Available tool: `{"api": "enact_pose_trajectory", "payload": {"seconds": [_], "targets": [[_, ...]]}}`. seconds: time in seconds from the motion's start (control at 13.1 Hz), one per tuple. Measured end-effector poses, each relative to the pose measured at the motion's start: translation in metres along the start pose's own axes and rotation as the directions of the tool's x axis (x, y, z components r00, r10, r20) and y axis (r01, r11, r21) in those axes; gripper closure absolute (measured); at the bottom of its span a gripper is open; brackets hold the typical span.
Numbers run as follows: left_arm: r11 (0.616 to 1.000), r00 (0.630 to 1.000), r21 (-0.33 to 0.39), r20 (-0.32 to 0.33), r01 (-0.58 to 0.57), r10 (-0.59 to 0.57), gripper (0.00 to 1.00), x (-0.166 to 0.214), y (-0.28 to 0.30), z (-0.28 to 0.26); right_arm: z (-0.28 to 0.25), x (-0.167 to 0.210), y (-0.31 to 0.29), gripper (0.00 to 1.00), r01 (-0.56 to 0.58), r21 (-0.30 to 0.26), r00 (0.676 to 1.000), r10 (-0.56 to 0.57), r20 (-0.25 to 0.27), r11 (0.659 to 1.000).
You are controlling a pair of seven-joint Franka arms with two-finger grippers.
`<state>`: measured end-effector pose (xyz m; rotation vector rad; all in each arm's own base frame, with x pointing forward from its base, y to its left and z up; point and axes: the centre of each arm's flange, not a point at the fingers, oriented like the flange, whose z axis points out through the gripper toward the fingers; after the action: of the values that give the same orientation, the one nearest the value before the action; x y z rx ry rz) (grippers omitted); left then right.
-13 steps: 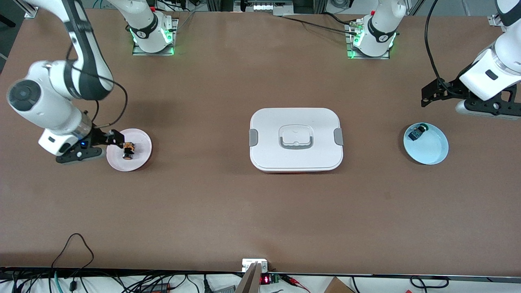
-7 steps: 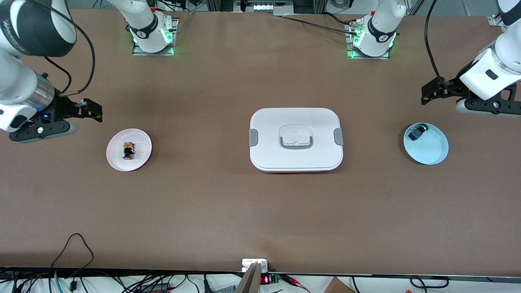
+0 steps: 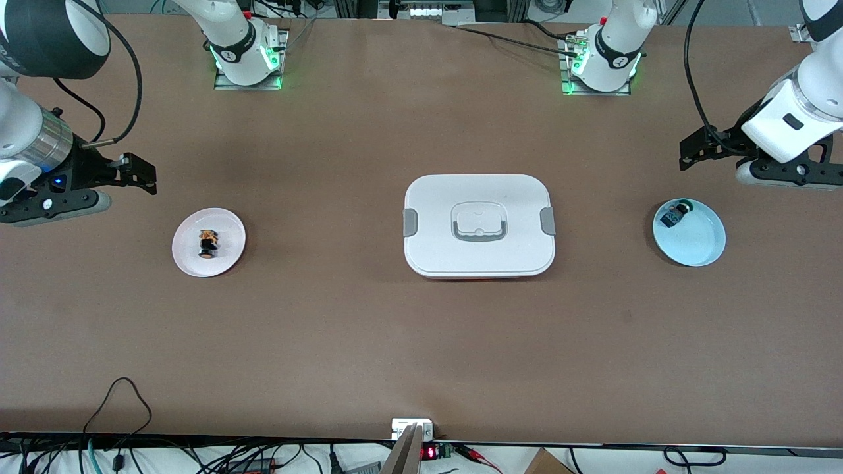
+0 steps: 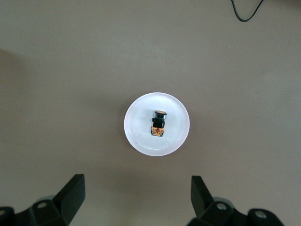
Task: Transfer orange switch to right arm and place
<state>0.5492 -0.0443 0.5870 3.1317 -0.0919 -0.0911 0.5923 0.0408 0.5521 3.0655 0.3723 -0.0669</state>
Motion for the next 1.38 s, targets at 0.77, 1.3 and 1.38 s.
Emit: {"api": "enact_pose_trajectory", "payload": {"seconds": [0.77, 1.3, 1.38], "targets": [[1.000, 1.000, 0.002, -0.002, 0.006, -0.006, 0.00, -0.001, 0.017, -0.001, 0.004, 0.000, 0.000, 0.00, 0.018, 0.003, 1.000, -0.018, 0.016, 1.000], [1.000, 1.000, 0.002, -0.003, 0.013, -0.013, 0.00, -0.001, 0.018, -0.001, 0.004, 0.001, -0.003, 0.00, 0.024, 0.003, 0.999, -0.024, 0.021, 1.000], [1.000, 1.000, 0.002, -0.003, 0.013, -0.013, 0.00, -0.001, 0.018, -0.001, 0.004, 0.001, -0.002, 0.00, 0.023, 0.003, 1.000, -0.023, 0.021, 1.000]]}}
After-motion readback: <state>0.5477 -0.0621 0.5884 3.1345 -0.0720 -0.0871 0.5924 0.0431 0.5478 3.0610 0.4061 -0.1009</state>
